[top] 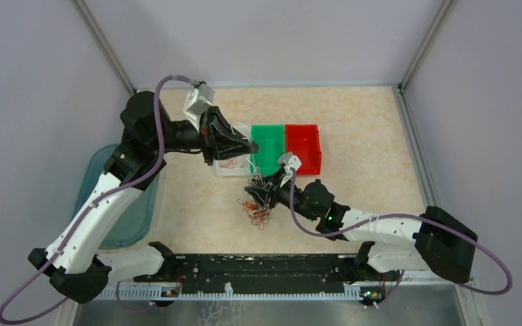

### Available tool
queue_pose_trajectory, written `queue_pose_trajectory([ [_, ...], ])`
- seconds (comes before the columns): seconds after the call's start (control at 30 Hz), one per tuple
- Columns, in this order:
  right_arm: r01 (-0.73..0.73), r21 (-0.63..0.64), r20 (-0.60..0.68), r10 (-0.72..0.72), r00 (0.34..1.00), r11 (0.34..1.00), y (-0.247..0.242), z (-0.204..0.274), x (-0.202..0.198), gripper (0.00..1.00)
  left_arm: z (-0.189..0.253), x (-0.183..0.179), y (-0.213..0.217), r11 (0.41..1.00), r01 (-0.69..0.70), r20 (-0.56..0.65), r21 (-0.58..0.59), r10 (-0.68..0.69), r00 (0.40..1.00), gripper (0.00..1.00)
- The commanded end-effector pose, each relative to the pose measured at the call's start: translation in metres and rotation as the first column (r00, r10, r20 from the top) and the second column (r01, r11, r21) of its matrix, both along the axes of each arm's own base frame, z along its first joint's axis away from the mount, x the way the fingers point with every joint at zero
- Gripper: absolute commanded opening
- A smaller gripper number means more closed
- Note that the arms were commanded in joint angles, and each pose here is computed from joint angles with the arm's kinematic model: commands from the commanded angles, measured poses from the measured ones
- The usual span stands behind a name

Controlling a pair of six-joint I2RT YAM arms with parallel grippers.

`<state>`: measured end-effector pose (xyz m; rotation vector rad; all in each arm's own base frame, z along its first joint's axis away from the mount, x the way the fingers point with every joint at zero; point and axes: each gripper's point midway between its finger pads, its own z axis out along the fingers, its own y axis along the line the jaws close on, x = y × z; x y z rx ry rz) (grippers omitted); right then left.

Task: Untangle the cables
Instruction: Untie the cable.

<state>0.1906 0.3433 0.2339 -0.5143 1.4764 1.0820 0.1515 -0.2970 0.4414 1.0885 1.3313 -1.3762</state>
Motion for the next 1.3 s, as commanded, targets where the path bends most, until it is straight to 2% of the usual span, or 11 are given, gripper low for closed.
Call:
queue_pose_trajectory([
  [0.0,0.016,-0.097,-0.07,-0.023,0.997,0.995,-0.001,-0.047,-0.005,0.37,0.067,-0.018,0.01,0.992,0.036,0.163,-0.121,-0.016,0.987,0.0],
  [0.17,0.014,-0.139,-0.101,-0.028,0.994,0.99,-0.001,-0.076,-0.014,0.37,0.092,-0.019,0.012,0.988,0.035,0.218,-0.152,-0.001,0.976,0.0],
  [0.37,0.037,-0.165,-0.136,-0.06,0.989,0.986,-0.008,-0.102,-0.019,0.41,0.139,-0.015,0.017,0.974,0.005,0.344,-0.226,0.075,0.936,0.0],
  [0.5,0.05,-0.198,-0.151,-0.081,0.985,0.979,-0.013,-0.12,-0.02,0.43,0.178,-0.009,0.025,0.949,-0.038,0.458,-0.314,0.187,0.869,0.0],
  [0.6,0.06,-0.211,-0.169,-0.096,0.981,0.976,-0.017,-0.131,-0.022,0.44,0.213,0.0,0.036,0.902,-0.1,0.525,-0.421,0.332,0.784,0.0],
  [0.7,0.067,-0.222,-0.18,-0.109,0.978,0.973,-0.021,-0.139,-0.023,0.47,0.251,0.008,0.053,0.822,-0.151,0.561,-0.549,0.496,0.663,0.0],
  [0.83,0.08,-0.228,-0.183,-0.123,0.975,0.97,-0.025,-0.143,-0.024,0.5,0.296,0.002,0.08,0.712,-0.128,0.601,-0.69,0.663,0.446,0.0],
  [1.03,0.091,-0.243,-0.19,-0.139,0.972,0.966,-0.033,-0.149,-0.025,0.5,0.336,-0.029,0.107,0.649,-0.006,0.643,-0.761,0.755,0.131,0.0],
  [1.1,0.09,-0.249,-0.193,-0.14,0.971,0.964,-0.035,-0.152,-0.026,0.5,0.349,-0.045,0.121,0.618,0.044,0.619,-0.785,0.786,0.0,0.0],
  [1.13,0.092,-0.253,-0.196,-0.144,0.97,0.963,-0.037,-0.154,-0.027,0.5,0.358,-0.054,0.13,0.592,0.076,0.586,-0.802,0.806,-0.088,0.0],
  [1.27,0.109,-0.261,-0.203,-0.165,0.965,0.959,-0.046,-0.159,-0.027,0.5,0.381,-0.083,0.165,0.48,0.173,0.401,-0.86,0.845,-0.354,0.0],
])
